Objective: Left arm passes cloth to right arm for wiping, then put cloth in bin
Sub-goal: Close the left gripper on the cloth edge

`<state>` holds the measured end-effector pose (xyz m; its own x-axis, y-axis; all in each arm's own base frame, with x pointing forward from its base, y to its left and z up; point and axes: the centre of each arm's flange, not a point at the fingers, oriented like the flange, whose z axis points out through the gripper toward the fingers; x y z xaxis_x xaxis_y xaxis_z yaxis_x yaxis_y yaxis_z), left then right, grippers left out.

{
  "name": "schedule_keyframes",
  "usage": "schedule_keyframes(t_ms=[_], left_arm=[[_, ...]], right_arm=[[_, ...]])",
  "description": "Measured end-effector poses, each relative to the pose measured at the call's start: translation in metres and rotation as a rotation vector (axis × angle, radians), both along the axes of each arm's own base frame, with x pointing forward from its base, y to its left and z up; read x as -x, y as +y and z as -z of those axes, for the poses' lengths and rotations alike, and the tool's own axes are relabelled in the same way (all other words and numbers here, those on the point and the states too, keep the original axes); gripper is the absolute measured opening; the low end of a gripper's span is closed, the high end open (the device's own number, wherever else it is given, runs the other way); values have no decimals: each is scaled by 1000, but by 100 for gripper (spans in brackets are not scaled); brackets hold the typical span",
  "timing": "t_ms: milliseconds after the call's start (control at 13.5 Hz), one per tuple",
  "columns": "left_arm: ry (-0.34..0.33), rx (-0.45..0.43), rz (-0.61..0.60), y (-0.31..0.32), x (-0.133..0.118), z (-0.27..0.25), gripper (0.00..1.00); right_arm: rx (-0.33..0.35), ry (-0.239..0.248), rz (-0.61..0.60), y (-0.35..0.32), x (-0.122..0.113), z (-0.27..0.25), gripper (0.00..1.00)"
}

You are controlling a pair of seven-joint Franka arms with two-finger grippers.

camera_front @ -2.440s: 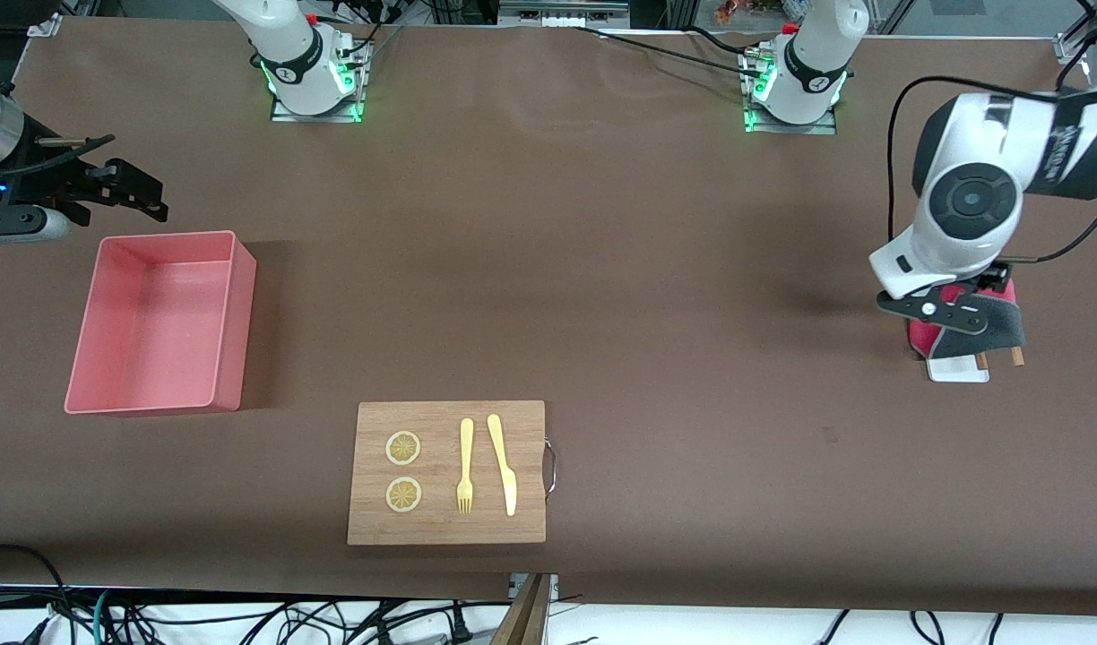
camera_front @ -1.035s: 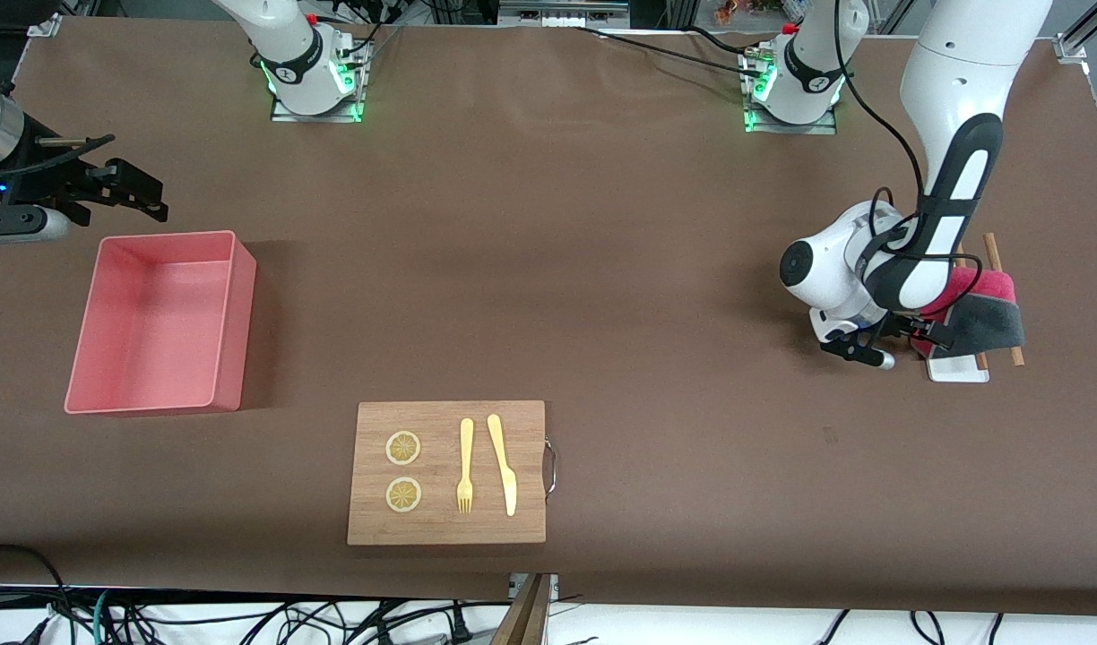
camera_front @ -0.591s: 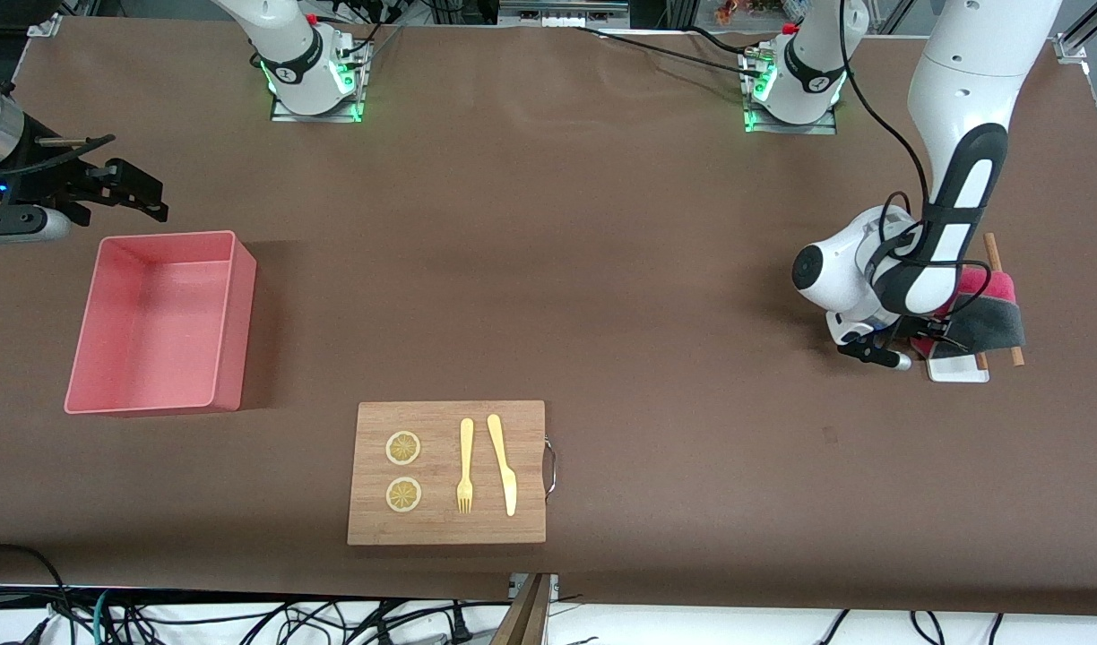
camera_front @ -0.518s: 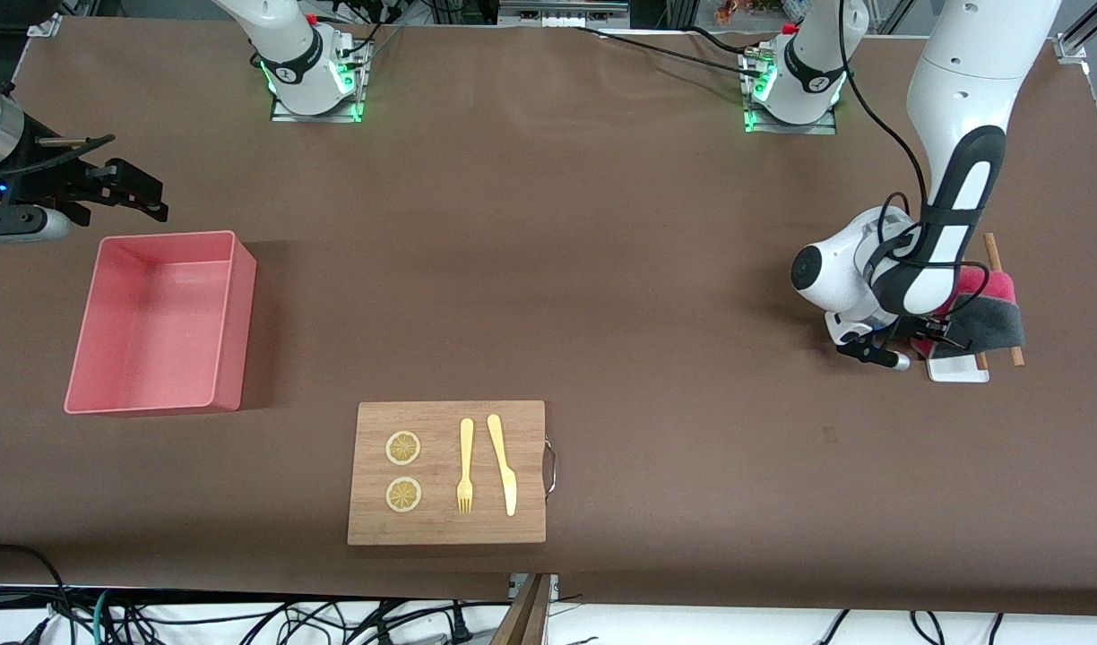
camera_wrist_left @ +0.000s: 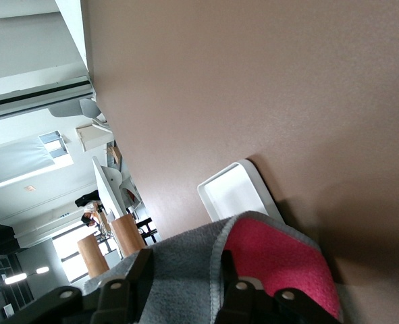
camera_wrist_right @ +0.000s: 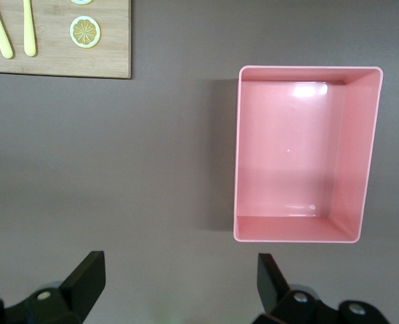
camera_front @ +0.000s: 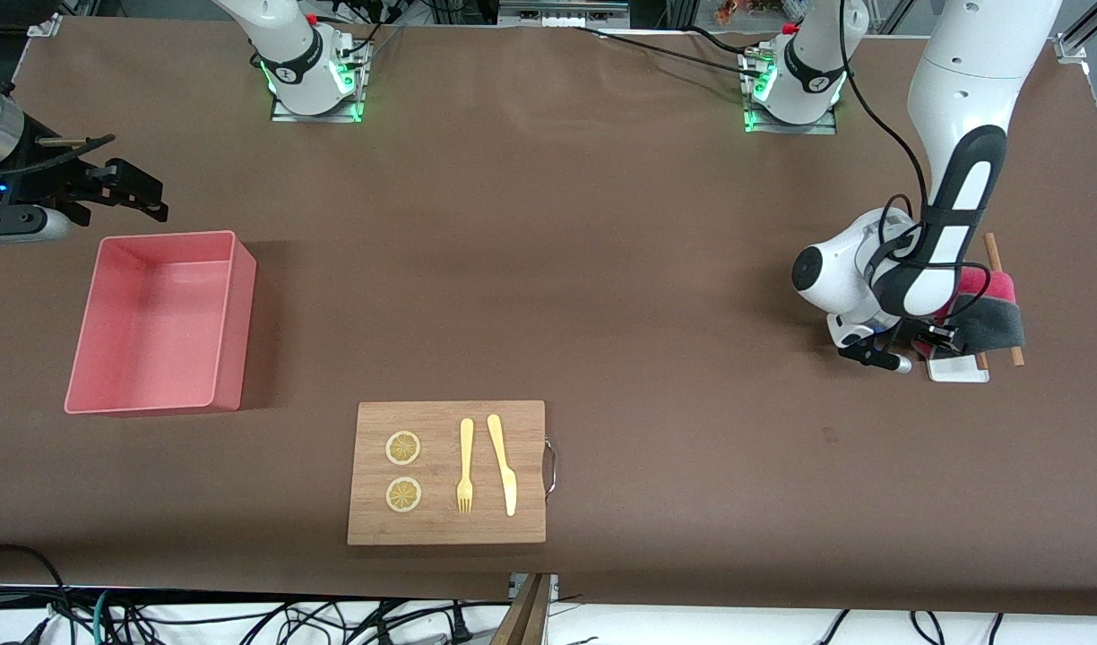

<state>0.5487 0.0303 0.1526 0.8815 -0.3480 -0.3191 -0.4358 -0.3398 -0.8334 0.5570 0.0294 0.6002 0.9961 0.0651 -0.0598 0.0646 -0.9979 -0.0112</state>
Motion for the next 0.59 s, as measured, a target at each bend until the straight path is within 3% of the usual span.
schedule_keyframes(t_ms=[148, 370, 591], left_arm=[[0, 0, 2, -1, 0, 0, 36], [8, -2, 9, -2, 0, 0, 2], [21, -5, 19, -3, -1, 0, 2]], right_arm=[[0, 0, 0, 0, 0, 0, 100], [0, 0, 0, 0, 0, 0, 100], [0, 0, 0, 0, 0, 0, 100]])
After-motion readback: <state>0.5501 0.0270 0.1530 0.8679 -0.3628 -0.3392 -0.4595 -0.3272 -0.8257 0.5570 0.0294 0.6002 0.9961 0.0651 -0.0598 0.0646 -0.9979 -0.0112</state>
